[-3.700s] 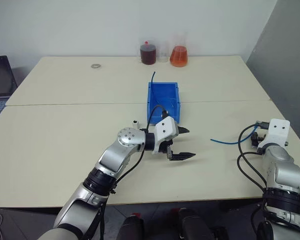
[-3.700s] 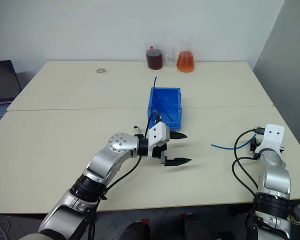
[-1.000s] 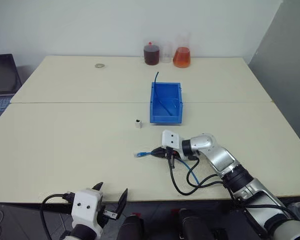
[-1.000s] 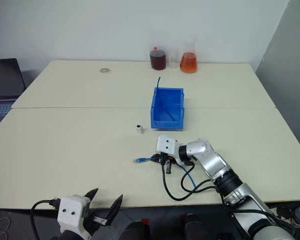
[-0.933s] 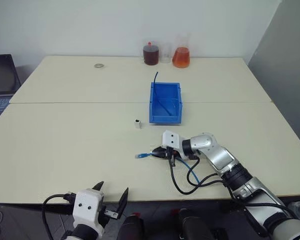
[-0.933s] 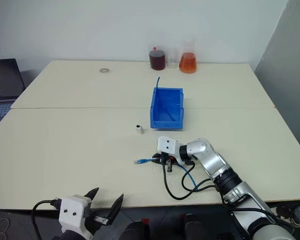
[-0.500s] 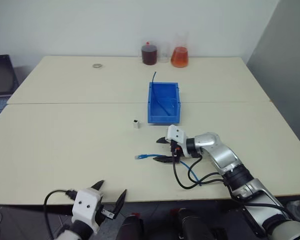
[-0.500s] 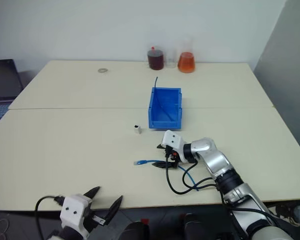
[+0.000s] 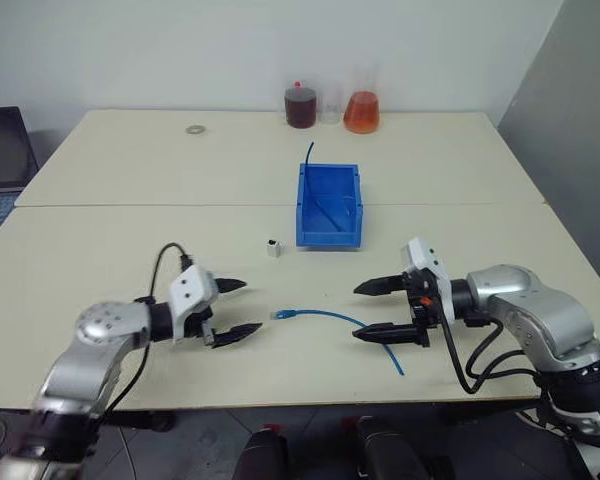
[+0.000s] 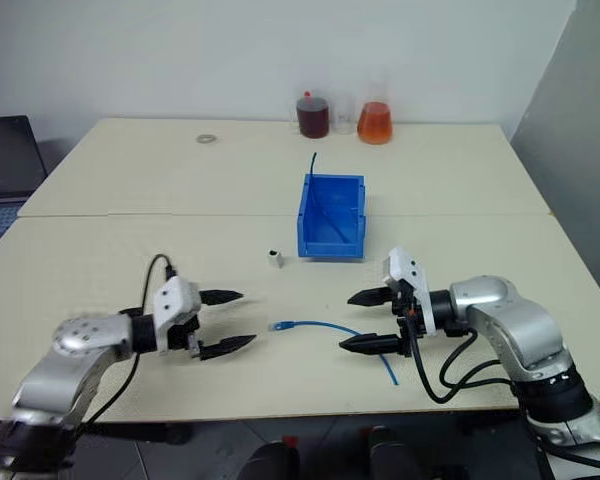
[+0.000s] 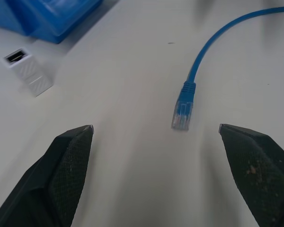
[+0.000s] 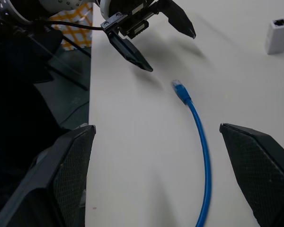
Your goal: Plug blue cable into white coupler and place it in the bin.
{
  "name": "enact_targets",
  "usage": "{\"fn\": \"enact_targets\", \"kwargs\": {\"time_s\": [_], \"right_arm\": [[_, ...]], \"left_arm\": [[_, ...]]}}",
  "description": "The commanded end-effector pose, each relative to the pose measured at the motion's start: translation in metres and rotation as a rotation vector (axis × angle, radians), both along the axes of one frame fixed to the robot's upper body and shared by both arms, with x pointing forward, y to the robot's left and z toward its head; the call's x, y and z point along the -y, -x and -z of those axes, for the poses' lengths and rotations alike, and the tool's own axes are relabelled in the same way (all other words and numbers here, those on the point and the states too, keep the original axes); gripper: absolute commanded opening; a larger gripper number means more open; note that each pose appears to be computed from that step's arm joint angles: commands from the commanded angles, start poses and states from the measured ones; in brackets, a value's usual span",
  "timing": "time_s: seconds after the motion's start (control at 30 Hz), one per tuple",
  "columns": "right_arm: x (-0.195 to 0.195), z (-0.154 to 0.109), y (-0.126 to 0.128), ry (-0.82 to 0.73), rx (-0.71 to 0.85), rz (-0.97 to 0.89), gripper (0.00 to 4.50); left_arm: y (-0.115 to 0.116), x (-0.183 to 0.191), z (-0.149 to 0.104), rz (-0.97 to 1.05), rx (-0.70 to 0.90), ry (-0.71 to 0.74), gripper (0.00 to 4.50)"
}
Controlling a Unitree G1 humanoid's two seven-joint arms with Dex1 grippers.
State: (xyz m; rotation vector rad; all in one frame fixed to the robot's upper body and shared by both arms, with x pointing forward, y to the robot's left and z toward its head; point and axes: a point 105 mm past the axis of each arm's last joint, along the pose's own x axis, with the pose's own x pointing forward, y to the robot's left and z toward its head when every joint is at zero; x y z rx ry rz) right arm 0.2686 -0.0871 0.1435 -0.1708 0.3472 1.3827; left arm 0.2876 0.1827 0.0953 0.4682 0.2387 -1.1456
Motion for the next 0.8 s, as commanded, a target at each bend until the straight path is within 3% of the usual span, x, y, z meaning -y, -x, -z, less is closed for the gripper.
{"fn": "enact_targets", "kwargs": {"time_s": [0.03, 0.3, 0.57, 0.8], "right_arm": [[0.005, -0.009, -0.008, -0.011, 0.074, 0.088, 4.47], [0.021, -0.008, -0.009, 0.001, 0.09, 0.215, 4.47], [0.027, -0.004, -0.005, 0.01, 0.082, 0.255, 4.47], [0.027, -0.004, -0.007, 0.004, 0.08, 0.264, 4.5]], "left_arm": [[0.003, 0.004, 0.015, 0.121, -0.026, -0.057, 4.5], [-0.014, 0.018, 0.033, 0.171, -0.032, -0.062, 4.5], [-0.012, 0.027, 0.036, 0.223, -0.039, -0.039, 4.5], [-0.009, 0.02, 0.035, 0.234, -0.07, -0.044, 3.19]]}}
